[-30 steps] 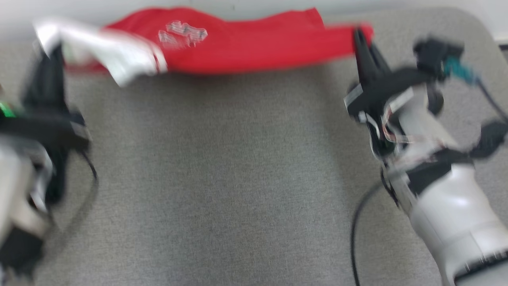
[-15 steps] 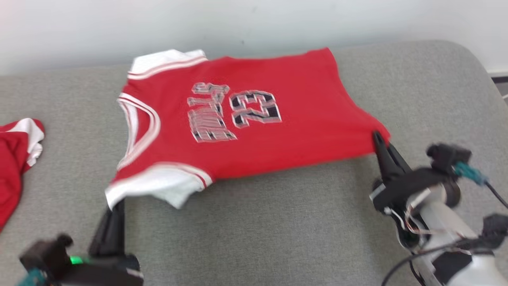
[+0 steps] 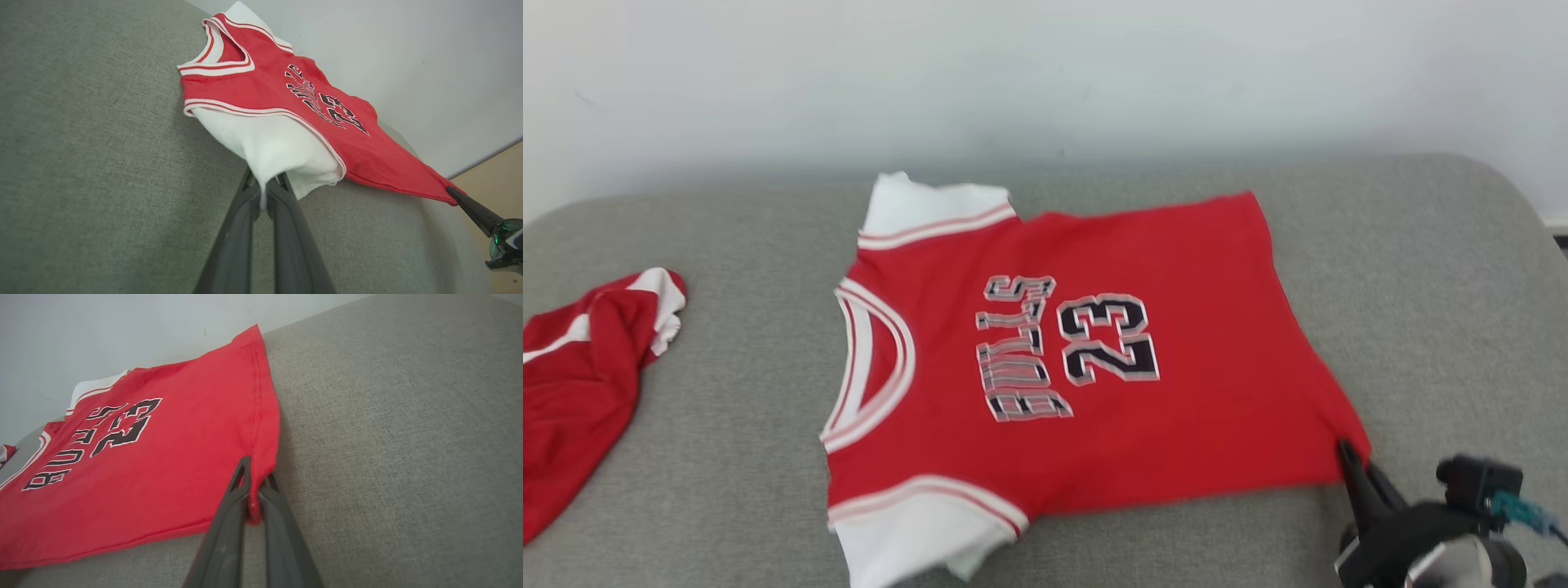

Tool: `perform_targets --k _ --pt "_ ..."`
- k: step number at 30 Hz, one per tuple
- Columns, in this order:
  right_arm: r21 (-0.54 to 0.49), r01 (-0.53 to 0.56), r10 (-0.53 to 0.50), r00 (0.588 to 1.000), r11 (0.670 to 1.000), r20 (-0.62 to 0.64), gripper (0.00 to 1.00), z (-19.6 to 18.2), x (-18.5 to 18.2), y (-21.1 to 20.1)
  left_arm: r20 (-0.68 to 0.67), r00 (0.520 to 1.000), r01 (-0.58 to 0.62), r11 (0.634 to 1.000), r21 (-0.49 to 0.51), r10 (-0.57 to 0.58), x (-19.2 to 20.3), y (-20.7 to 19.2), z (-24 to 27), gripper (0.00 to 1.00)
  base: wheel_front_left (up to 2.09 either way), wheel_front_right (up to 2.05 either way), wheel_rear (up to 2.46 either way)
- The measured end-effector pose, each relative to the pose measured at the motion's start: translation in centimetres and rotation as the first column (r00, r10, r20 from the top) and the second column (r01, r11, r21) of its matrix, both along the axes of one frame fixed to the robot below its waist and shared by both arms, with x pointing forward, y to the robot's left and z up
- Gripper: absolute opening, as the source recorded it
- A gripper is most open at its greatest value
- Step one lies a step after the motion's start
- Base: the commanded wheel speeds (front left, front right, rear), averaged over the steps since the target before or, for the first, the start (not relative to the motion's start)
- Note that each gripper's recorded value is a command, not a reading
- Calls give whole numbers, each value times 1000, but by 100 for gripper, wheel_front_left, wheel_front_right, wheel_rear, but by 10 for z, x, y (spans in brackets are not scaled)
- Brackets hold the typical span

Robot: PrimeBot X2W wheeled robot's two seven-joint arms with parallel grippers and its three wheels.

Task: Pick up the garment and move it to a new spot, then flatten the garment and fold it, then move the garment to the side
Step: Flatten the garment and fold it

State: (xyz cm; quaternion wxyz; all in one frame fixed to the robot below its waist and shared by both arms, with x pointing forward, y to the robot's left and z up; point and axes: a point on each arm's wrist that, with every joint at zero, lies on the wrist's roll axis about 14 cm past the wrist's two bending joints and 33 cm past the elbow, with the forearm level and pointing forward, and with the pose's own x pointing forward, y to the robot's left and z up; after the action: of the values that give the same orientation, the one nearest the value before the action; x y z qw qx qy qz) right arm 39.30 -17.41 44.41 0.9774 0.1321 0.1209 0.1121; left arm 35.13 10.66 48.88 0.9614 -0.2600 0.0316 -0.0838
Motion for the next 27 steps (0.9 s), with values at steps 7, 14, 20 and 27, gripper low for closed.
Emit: perform_targets --k 7,14,20,27 --pt "-26 -35 33 995 999 -91 0 -17 -31 8 -42 999 -25 1000 -12 25 -30 2 -11 0 0 0 0" --pt "-37 -37 33 993 999 -116 0 -16 -33 13 -64 997 -51 999 8 52 -29 17 -19 0 0 0 0" --pt "-1 -29 29 996 1000 -85 0 -2 -24 25 12 1000 -20 1000 22 19 -7 14 -1 0 0 0 0" --pt "-2 -27 27 998 1000 -57 0 16 -9 25 138 990 35 999 38 -40 26 4 34 0 0 0 0"
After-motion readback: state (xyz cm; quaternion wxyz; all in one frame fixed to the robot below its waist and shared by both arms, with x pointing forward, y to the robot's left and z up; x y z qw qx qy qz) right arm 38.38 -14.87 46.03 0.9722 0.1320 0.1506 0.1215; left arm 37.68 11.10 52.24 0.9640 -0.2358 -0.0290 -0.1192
